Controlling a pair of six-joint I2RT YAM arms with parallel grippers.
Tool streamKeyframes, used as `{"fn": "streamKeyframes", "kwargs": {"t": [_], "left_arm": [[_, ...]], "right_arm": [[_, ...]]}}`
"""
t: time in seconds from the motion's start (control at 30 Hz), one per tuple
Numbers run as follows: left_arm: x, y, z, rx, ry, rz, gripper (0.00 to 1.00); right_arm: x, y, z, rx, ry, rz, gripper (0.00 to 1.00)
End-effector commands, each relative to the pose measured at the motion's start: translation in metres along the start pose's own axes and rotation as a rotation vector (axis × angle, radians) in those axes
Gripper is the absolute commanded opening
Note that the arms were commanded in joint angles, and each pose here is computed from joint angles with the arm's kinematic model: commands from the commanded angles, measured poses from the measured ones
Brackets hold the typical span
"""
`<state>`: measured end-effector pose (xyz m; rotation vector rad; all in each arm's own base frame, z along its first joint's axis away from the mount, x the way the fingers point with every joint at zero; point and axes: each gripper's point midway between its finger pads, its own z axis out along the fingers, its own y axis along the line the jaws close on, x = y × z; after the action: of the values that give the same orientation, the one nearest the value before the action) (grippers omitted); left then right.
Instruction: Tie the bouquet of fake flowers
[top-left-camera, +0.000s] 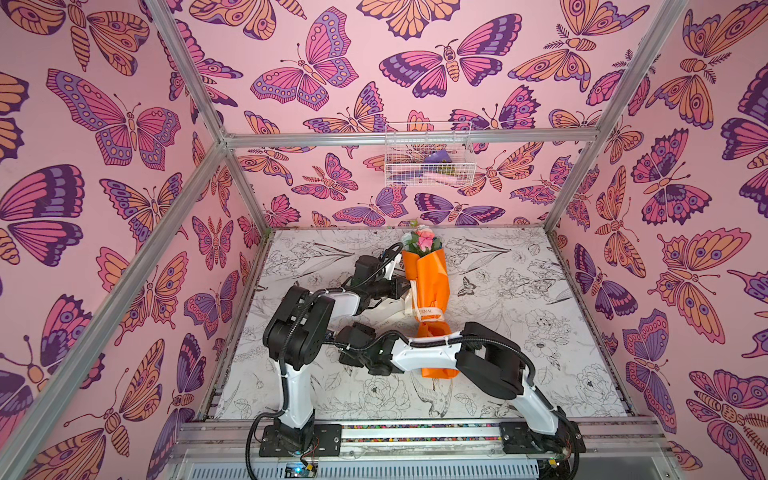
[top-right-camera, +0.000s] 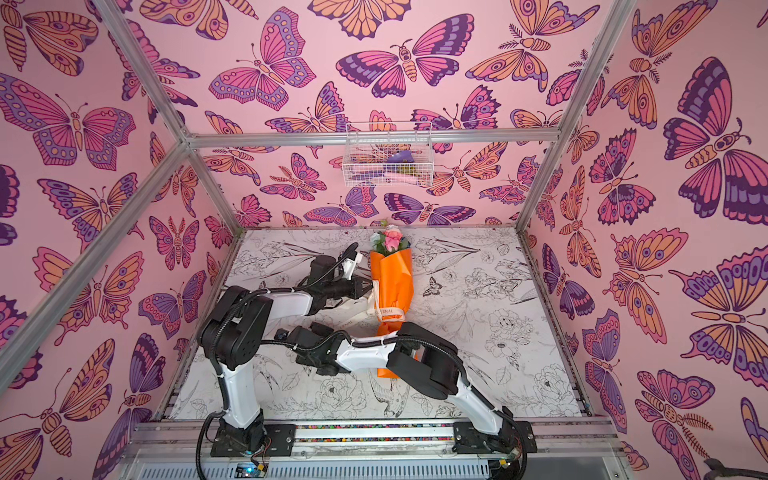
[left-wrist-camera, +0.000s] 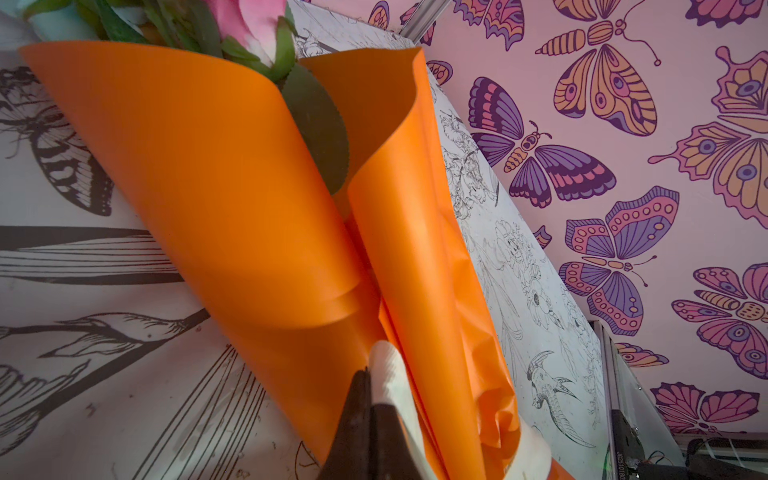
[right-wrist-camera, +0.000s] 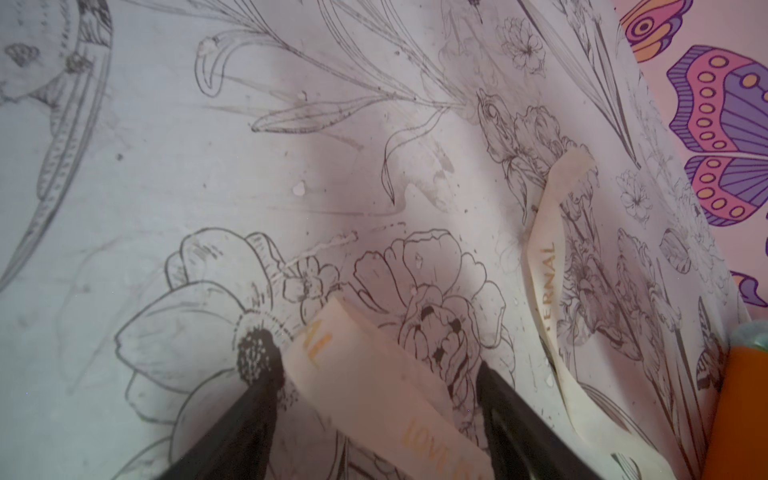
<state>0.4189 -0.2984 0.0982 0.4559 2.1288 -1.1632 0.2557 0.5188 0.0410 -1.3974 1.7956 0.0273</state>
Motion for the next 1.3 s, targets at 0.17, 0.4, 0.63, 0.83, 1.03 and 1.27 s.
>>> {"fn": "streamKeyframes", "kwargs": {"t": [0.17, 0.4, 0.63, 0.83, 1.03, 1.27], "left_arm": [[0.004, 0.002, 0.001, 0.021, 0.007, 0.001, 0.0], [0.002, -0.006, -0.005, 0.038, 0.001, 0.025, 0.0], [0.001, -0.018, -0.019, 0.044, -0.028, 0.086, 0.0], [0.006, -0.028, -0.026, 0.073, -0.048, 0.111, 0.0], [0.011, -0.041, -0.037, 0.088, -0.086, 0.157, 0.0], [0.016, -0.053, -0.043, 0.081, -0.13, 0.211, 0.0]], "right_arm": [[-0.002, 0.009, 0.01, -0.006, -0.005, -0.056, 0.51], [-0.011, -0.018, -0.028, 0.053, -0.069, 0.048, 0.0], [-0.003, -0.054, -0.091, 0.122, -0.153, 0.232, 0.0], [0.012, -0.087, -0.133, 0.224, -0.174, 0.353, 0.0], [0.043, -0.12, -0.165, 0.363, -0.134, 0.436, 0.0], [0.076, -0.163, -0.221, 0.488, -0.194, 0.611, 0.0]]}}
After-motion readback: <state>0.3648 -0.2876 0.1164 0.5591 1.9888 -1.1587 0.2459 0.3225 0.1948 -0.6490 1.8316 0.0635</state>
